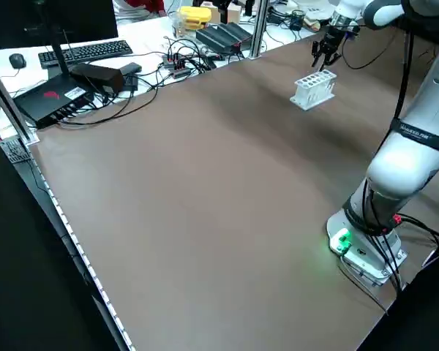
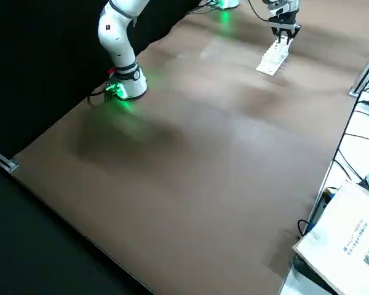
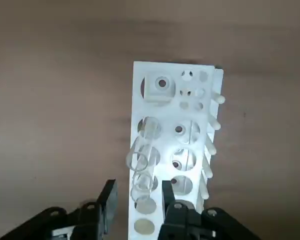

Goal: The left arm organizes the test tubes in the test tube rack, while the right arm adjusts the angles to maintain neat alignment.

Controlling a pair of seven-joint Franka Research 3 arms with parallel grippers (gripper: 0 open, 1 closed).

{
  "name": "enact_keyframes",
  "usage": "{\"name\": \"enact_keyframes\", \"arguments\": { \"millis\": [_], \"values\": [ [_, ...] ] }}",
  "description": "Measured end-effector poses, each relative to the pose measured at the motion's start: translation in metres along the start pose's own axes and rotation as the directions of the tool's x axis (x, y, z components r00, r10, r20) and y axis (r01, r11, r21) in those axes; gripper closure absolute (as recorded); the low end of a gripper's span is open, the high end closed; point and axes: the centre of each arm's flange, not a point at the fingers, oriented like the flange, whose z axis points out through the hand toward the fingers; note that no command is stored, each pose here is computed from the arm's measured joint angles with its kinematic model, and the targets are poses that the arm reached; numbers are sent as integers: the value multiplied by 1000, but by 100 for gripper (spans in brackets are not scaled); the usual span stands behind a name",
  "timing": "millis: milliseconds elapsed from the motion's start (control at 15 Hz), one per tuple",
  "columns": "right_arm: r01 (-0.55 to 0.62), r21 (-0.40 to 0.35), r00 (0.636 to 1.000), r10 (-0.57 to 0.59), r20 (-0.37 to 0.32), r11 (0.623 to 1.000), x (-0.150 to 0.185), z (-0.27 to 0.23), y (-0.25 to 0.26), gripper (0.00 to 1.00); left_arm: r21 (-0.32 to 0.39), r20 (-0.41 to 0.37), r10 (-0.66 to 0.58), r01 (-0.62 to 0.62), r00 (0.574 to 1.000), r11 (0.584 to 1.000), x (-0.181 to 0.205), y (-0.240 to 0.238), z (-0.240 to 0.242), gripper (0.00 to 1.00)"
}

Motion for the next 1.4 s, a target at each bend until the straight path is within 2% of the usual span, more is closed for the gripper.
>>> {"name": "enact_keyframes", "arguments": {
  "millis": [800, 1400],
  "values": [
    [-10, -6, 1000, 10, 5, 1000, 0, 1, 0, 60, 0, 0, 0, 0, 1000, 1000, 0, 0, 0, 0],
    [-41, -27, 999, 41, 28, 999, 4, 2, -2, 67, 0, 1, 0, 0, 1000, 1000, 0, 0, 0, 0]
  ]
}}
